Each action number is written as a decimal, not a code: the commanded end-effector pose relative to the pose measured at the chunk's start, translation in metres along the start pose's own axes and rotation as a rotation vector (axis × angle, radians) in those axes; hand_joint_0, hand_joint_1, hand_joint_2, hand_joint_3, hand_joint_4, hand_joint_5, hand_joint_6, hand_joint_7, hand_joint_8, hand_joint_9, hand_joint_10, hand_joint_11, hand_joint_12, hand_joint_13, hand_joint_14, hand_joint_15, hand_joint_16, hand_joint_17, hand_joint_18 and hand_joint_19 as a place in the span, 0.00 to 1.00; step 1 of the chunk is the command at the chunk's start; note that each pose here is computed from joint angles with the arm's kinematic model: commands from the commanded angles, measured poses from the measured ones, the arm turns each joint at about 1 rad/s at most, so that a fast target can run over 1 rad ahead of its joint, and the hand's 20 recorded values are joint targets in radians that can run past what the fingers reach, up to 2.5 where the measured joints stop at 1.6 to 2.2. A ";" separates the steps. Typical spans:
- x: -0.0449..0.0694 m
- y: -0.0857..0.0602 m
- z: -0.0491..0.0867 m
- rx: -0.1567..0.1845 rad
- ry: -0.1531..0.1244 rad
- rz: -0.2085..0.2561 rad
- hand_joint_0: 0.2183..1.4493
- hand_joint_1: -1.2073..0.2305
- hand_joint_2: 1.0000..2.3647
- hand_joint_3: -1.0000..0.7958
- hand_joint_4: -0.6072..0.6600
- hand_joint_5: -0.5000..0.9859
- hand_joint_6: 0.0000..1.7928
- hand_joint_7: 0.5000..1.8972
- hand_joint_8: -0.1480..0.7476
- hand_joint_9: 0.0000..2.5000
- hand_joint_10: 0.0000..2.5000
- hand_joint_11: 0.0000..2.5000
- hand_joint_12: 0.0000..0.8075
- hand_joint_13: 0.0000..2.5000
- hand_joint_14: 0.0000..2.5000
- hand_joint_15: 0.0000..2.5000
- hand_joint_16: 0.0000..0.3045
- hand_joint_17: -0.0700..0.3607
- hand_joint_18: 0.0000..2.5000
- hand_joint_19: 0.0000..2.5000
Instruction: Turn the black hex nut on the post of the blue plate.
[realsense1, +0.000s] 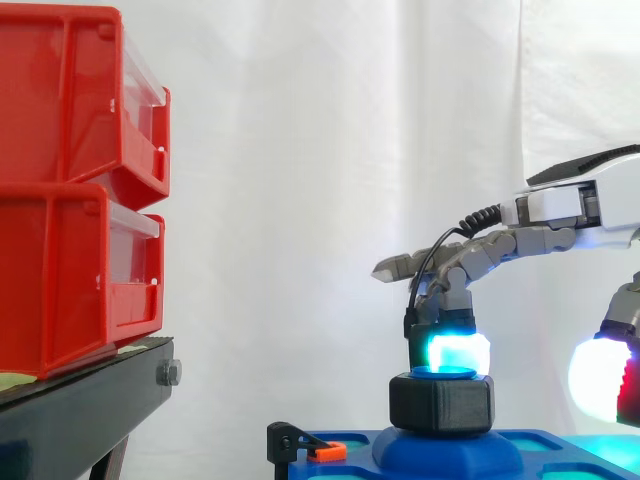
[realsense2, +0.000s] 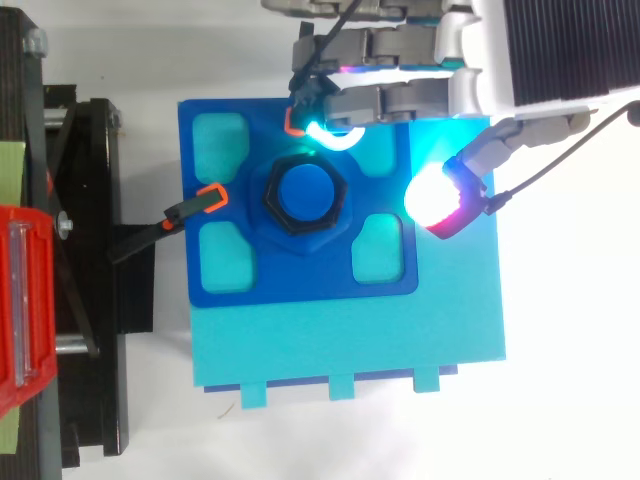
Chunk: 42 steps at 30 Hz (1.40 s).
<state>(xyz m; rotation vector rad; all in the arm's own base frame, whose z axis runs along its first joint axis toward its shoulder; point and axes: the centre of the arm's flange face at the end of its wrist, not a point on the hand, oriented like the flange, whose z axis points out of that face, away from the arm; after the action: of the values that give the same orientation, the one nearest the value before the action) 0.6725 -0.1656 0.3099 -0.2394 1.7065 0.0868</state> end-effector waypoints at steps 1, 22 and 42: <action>-0.001 0.000 -0.001 -0.001 0.003 -0.003 0.14 0.45 0.00 0.28 0.84 0.27 0.28 0.43 0.22 0.05 0.23 0.09 0.35 0.04 0.00 0.01 0.14 0.39 0.08 0.09; -0.021 -0.002 -0.014 0.005 -0.004 -0.004 0.15 0.44 0.00 0.28 0.83 0.27 0.28 0.43 0.23 0.04 0.29 0.09 0.34 0.04 0.00 0.01 0.14 0.39 0.08 0.09; -0.036 0.005 -0.004 0.000 -0.090 0.046 0.19 0.34 0.00 0.28 0.70 0.18 0.29 0.30 0.18 0.05 0.13 0.15 0.31 0.04 0.00 0.01 0.12 0.36 0.08 0.09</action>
<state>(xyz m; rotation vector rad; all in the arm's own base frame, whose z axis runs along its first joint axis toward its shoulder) 0.6670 -0.1604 0.3426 -0.2116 1.6566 0.1132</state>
